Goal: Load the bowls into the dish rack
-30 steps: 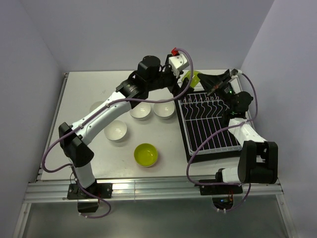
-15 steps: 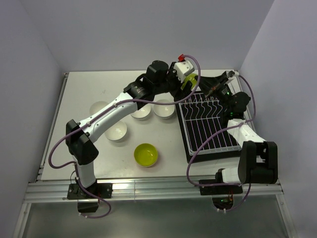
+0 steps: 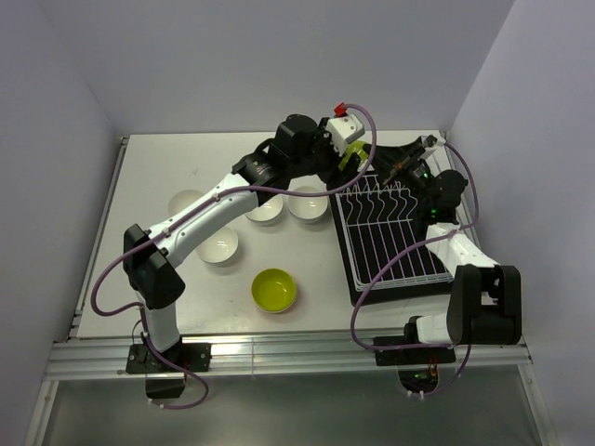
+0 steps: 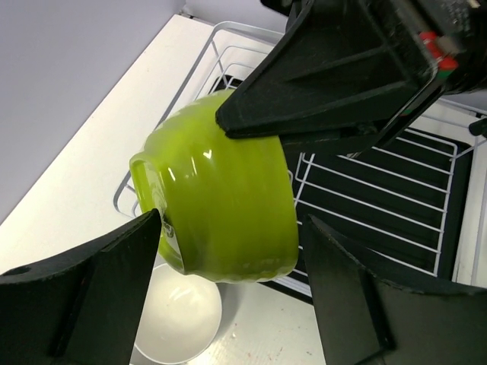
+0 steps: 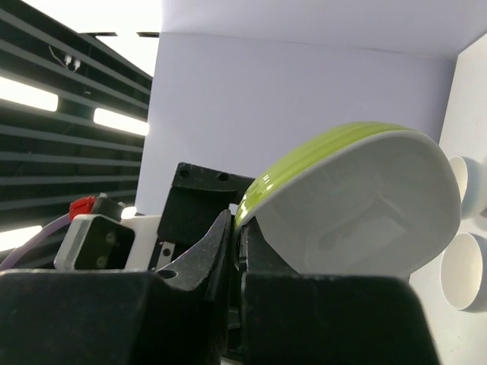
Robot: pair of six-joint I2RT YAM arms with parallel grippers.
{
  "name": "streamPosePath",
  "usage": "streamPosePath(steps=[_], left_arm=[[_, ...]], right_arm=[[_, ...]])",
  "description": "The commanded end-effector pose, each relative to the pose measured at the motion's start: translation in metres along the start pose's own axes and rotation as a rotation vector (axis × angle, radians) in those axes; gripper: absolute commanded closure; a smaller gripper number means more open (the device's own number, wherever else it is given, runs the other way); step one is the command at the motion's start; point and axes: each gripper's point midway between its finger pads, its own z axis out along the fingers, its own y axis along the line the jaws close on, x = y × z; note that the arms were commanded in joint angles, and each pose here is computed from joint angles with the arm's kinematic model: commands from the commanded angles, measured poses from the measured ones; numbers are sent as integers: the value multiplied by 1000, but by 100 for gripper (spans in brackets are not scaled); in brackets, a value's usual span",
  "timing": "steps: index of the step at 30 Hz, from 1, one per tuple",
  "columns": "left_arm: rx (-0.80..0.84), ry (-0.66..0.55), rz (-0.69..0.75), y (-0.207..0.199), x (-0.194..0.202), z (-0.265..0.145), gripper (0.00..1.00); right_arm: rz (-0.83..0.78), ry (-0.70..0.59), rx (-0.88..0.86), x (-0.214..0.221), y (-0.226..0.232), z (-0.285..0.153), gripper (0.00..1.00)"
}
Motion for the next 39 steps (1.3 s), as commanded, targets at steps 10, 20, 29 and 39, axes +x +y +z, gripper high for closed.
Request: streamPosePath(steps=[10, 20, 29, 39], left_arm=[[36, -102, -8, -10, -40, -6, 37], [31, -79, -16, -9, -35, -3, 87], [-19, -98, -17, 0, -41, -5, 100], [-79, -125, 52, 14, -47, -4, 100]], right_arm=[[-44, 16, -29, 10, 13, -4, 100], [-54, 35, -8, 12, 12, -3, 100], [-54, 57, 68, 13, 0, -1, 67], [-52, 80, 150, 14, -13, -1, 34]])
